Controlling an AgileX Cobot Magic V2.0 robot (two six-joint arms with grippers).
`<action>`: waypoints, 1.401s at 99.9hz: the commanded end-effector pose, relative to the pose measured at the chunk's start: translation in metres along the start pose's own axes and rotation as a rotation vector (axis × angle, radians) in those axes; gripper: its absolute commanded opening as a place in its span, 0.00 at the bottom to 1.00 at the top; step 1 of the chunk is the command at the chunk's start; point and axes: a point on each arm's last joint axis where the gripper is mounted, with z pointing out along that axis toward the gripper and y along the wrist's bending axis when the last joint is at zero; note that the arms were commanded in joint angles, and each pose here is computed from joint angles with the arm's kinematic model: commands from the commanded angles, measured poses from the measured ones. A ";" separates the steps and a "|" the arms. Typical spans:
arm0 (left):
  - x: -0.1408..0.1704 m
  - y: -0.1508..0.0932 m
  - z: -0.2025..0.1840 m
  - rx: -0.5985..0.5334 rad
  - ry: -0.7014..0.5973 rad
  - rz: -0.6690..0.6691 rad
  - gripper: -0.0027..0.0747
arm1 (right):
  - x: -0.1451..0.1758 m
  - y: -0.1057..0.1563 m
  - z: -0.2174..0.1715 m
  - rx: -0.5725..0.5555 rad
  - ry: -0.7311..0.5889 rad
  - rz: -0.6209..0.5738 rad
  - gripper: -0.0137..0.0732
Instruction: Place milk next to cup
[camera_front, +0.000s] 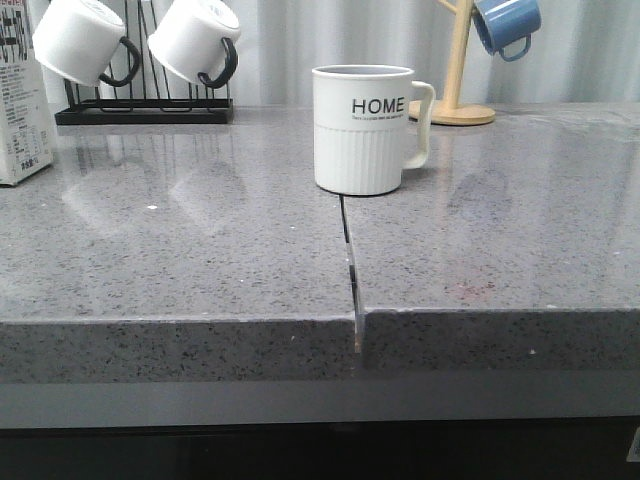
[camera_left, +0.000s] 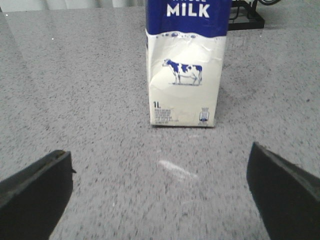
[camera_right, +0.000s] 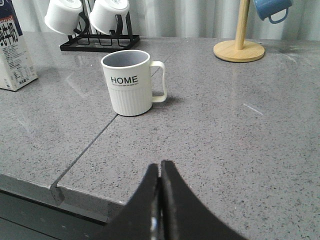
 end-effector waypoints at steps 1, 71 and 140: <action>-0.030 -0.002 0.008 0.014 -0.147 -0.034 0.89 | -0.014 0.001 -0.003 -0.003 -0.091 -0.020 0.09; -0.080 -0.015 0.084 0.065 -0.215 -0.033 0.89 | -0.014 0.001 -0.003 -0.003 -0.090 -0.020 0.09; -0.087 -0.017 0.150 0.061 -0.270 -0.058 0.83 | -0.014 0.001 -0.003 -0.003 -0.090 -0.020 0.09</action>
